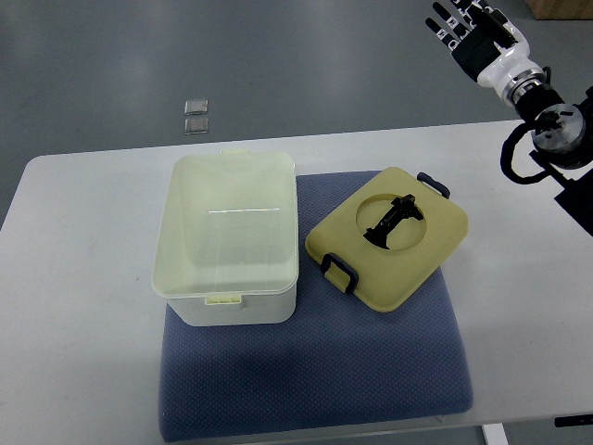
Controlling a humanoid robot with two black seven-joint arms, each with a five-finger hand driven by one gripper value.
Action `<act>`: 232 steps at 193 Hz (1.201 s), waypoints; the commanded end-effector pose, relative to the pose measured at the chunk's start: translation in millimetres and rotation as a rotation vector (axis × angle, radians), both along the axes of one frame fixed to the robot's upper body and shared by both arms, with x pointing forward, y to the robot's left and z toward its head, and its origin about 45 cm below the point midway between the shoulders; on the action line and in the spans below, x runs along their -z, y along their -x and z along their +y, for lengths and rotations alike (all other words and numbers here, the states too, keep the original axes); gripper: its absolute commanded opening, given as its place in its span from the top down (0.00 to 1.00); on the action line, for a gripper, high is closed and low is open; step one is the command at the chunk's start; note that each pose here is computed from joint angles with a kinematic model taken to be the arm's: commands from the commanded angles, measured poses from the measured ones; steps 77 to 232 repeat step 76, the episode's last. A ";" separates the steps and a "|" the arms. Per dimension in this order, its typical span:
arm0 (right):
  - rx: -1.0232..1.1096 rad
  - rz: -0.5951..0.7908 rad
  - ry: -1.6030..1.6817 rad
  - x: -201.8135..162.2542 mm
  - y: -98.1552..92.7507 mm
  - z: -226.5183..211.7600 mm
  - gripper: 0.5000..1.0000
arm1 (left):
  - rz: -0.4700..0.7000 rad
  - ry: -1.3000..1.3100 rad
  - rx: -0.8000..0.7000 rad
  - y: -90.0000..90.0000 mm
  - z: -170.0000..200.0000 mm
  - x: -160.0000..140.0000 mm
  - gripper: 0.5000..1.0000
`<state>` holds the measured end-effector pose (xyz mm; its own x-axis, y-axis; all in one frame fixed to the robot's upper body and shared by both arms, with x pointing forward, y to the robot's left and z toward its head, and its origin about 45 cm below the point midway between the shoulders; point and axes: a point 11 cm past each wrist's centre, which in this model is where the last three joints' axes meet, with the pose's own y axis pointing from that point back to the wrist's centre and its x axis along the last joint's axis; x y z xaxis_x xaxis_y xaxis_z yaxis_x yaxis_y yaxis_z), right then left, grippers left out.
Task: Open white storage box with right hand
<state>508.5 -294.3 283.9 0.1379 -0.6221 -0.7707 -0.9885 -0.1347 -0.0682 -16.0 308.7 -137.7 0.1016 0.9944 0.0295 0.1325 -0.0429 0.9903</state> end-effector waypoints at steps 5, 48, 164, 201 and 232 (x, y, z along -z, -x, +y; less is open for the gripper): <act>0.015 0.013 -0.105 24.8 7.7 5.9 0.13 | 0.000 0.010 0.000 0.1 -3.3 0.1 0.00; 0.030 -0.015 -0.140 43.2 17.5 -0.5 0.13 | 0.000 0.016 0.000 0.1 -5.4 0.1 0.00; 0.035 -0.006 -0.134 47.3 18.9 -1.0 0.13 | 0.002 0.012 0.002 0.3 -4.7 0.1 0.00; 0.035 -0.006 -0.134 47.3 18.9 -1.0 0.13 | 0.002 0.012 0.002 0.3 -4.7 0.1 0.00; 0.035 -0.006 -0.134 47.3 18.9 -1.0 0.13 | 0.002 0.012 0.002 0.3 -4.7 0.1 0.00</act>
